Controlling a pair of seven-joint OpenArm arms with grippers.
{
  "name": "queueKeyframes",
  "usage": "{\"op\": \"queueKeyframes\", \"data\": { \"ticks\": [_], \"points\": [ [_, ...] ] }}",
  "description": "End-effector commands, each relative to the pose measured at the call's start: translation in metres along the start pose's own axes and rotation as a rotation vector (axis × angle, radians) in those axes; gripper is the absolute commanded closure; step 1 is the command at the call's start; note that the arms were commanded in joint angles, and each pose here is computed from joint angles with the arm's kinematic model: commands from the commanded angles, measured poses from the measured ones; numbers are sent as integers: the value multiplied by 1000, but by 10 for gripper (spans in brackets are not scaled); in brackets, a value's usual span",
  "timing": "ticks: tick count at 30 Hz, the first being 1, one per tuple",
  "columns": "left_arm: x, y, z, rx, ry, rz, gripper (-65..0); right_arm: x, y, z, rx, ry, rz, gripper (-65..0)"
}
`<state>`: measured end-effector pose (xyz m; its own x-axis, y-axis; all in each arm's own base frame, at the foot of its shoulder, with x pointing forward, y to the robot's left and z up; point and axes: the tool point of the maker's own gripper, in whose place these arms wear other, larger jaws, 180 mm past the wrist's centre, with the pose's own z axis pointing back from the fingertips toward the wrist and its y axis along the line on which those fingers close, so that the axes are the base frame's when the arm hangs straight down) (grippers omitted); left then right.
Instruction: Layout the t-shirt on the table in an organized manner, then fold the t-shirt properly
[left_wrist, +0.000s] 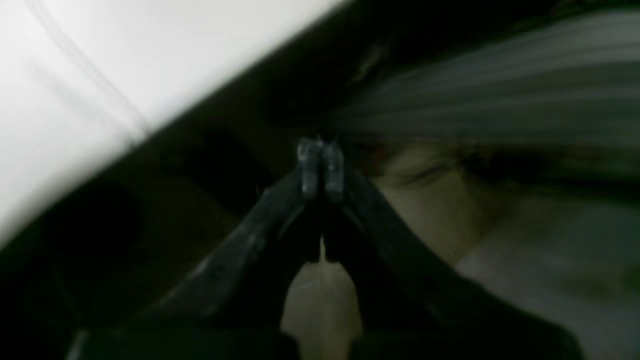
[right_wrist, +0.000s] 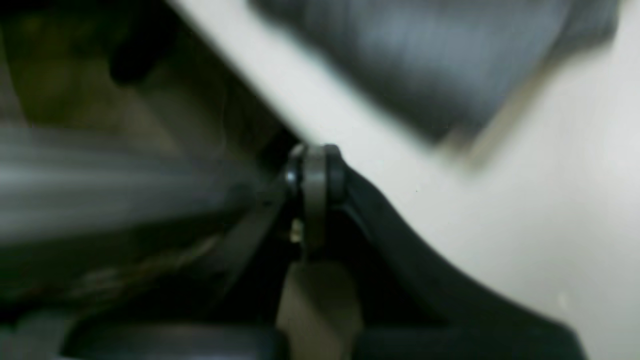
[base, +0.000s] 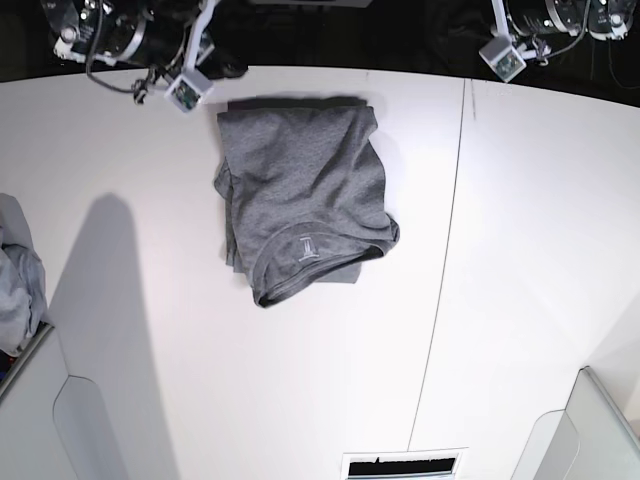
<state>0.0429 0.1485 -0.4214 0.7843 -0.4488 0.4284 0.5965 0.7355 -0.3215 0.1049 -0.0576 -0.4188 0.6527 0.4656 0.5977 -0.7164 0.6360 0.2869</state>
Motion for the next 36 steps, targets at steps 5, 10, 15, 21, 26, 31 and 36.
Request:
{"op": "queueKeyframes", "data": {
  "ticks": [5, 10, 15, 21, 26, 31, 36],
  "points": [
    [-39, -1, 0, 1, 73, 38, 0, -55, 28, 16, 82, 121, -37, 0],
    [-96, 13, -12, 34, 180, 143, 0, -130, 43, 24, 123, 317, -97, 0],
    [-147, 12, -40, 15, 320, 220, 0, -199, 48, 26, 141, 481, -194, 0],
    [-190, 25, -80, 133, 529, 232, 0, -250, 43, 27, 144, 615, -261, 0],
    [-195, 25, -94, 134, 660, 198, 0, -264, 44, 31, 148, 688, -279, 0],
    [-210, 9, -89, 77, 726, 109, 0, -279, 49, 45, 165, 800, -274, 0],
    [-214, -3, -91, 50, 694, 96, 0, -286, 62, 51, 185, 810, -290, 0]
  ]
}}
